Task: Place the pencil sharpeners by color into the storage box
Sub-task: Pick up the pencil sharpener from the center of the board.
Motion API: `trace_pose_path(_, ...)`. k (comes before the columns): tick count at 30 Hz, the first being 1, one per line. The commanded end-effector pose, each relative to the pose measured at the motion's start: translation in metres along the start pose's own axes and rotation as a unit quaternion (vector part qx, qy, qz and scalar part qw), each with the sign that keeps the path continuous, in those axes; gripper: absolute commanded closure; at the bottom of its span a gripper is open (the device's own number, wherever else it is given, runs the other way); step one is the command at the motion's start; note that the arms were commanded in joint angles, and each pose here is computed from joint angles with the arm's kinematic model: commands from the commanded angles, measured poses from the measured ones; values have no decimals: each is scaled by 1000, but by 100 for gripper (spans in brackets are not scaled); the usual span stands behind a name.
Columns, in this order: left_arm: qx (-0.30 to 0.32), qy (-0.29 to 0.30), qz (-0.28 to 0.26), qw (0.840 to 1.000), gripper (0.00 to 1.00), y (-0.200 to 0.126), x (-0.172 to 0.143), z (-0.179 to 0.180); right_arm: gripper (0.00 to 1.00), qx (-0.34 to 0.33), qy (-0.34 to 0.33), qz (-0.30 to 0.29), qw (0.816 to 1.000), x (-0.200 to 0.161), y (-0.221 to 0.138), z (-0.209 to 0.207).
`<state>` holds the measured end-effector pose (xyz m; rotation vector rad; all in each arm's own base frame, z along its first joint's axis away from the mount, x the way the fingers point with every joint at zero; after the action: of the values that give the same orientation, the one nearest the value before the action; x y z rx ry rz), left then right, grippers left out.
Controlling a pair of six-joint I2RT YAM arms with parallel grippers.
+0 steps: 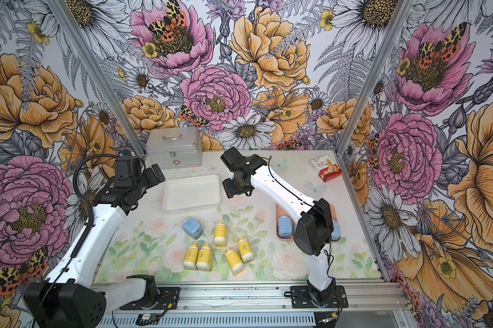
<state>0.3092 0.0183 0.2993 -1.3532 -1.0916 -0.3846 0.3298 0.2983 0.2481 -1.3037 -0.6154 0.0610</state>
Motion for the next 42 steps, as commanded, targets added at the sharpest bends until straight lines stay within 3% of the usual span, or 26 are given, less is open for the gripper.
trace_pose_path(1,16,-20,-27,999,1,-2,6,8,34,26,-19,2,999,7,9,23)
trace_pose_path(20,46,-51,-24,997,1,6,7,30,29,86,-114,66,988,-14,81,114)
trace_pose_path(31,49,-56,-25,997,1,6,7,32,26,100,-179,68,976,-30,98,159)
trace_pose_path(42,44,-59,-24,997,1,6,8,32,24,100,-178,87,975,-38,117,165)
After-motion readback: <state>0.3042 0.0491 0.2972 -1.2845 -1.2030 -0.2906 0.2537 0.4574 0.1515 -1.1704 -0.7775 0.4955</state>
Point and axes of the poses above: each gripper's point midway between its finger pads, its own y axis out along the fingers, its own z axis along the line the jaws close on, x = y × z, the point moved 6 cm from there along -y, back along the fingers, and after that the axes turned 1 degree about y, right-handed, at the moved point
